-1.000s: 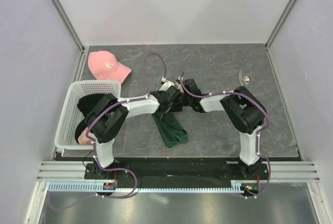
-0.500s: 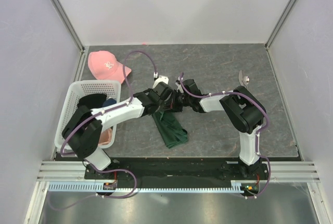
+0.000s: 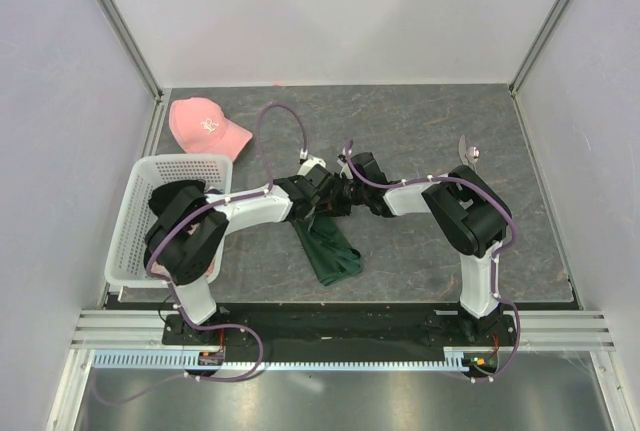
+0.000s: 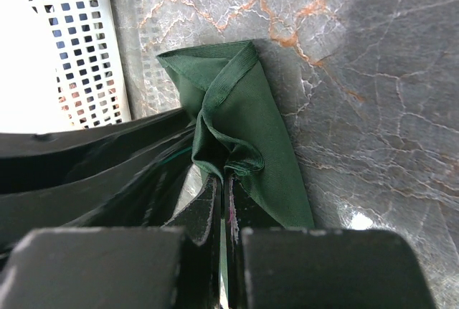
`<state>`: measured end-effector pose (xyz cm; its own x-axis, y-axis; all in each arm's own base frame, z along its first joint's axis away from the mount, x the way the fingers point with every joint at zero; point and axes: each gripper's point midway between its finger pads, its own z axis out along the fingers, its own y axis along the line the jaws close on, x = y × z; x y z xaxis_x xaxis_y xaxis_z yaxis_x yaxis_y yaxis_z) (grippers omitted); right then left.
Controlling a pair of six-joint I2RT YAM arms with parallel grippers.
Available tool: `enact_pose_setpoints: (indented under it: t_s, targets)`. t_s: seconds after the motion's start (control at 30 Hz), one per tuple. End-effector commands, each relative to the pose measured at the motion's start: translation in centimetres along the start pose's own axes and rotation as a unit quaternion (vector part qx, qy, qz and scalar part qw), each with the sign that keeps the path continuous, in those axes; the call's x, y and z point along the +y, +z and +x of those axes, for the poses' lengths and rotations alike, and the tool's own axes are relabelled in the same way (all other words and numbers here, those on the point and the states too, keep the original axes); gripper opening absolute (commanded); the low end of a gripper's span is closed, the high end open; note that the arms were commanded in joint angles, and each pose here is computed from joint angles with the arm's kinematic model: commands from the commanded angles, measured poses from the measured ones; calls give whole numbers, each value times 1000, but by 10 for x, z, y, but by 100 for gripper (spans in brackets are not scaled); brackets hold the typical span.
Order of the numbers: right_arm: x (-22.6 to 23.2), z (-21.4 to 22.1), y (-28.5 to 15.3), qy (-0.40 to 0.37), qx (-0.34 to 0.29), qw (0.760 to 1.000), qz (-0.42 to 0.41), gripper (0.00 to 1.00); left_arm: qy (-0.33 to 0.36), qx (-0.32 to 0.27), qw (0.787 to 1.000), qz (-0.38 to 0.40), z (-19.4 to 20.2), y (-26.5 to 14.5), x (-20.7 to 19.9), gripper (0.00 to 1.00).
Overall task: Fold the napkin into a case and place the utensils inside
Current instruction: Stuff the top corner of the smaller-rectangle-folded napkin into the folded napkin.
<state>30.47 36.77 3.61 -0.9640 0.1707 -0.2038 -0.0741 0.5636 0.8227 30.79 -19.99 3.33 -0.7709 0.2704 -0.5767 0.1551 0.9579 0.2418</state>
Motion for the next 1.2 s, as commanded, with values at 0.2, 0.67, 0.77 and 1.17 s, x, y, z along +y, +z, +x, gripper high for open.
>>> enact_pose_setpoints:
  t_s: [0.2,0.67,0.77,1.17]
  targets:
    - [7,-4,-1,-10,-2,1000,-10,0,15,-19,999,-35,-18,9,4,26]
    - [21,-3,-3,-16,0,1000,-15,0,-50,-30,996,72,-24,-31,-4,3]
    - [32,0,-4,-12,1,1000,-25,0,-77,-13,990,113,-17,-31,-10,2]
    - [54,7,0,60,-12,996,-69,0,-106,5,982,155,-6,-29,-16,2]
